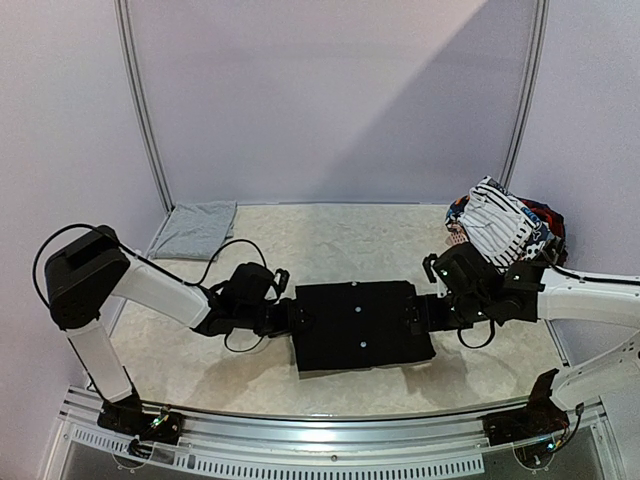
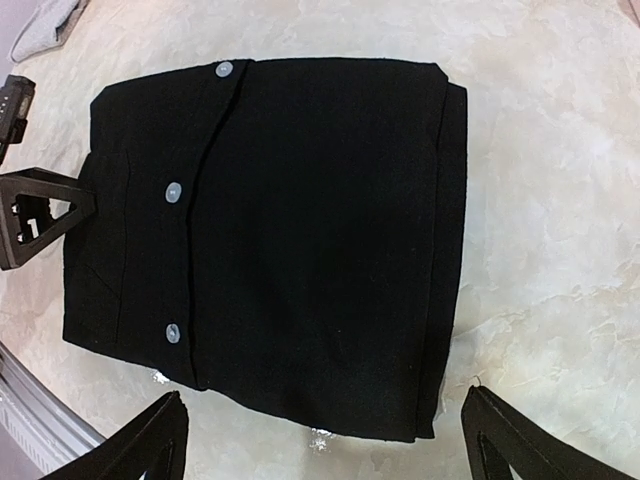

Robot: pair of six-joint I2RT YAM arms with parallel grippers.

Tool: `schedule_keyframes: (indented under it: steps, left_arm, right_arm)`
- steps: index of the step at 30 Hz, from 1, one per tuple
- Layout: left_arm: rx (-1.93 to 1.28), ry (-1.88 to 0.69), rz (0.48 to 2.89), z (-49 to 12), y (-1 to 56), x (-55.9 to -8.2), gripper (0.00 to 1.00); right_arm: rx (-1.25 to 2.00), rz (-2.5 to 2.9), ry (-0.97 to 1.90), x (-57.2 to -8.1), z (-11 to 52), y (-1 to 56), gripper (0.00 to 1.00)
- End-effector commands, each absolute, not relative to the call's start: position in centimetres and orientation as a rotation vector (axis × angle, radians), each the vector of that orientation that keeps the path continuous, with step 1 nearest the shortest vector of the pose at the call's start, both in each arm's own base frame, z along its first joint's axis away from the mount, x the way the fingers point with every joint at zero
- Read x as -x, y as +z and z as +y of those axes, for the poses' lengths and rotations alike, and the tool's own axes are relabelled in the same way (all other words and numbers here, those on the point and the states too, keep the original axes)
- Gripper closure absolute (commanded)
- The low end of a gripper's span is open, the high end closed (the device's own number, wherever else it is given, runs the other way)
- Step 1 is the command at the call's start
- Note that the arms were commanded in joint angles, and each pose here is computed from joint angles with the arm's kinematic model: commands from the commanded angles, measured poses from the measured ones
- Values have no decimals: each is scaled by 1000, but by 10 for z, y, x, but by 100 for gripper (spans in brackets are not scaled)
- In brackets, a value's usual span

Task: Fold and stack the mixed laundry pile
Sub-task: Pick up the square-folded shirt from the center of the board, then place the square-folded shirt at the center of the board.

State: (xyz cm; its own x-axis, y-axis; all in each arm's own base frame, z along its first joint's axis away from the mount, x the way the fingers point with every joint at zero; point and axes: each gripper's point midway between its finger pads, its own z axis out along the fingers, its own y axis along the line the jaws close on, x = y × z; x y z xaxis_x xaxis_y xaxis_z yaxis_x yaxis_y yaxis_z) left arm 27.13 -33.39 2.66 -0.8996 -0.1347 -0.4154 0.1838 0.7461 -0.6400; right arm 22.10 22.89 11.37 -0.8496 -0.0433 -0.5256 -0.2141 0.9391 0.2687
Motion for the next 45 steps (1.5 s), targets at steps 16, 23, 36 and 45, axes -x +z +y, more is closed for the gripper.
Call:
schedule_keyframes:
  steps: [16,23,36,45]
  left_arm:
    - [-104,-1036,2449,-369,37,-292,100]
    - [-234,-886,2420,-359,74,-304,100]
    - [-359,-568,2386,-310,132,-344,100]
    - [-374,-340,2392,-258,159,-381,100]
  right_arm:
    - [114,2502,417,-215,204,119,4]
    - [79,2470,439,-214,200,118,5]
    - [44,2419,452,-215,192,115,7]
    - [84,2410,465,-212,192,118,7]
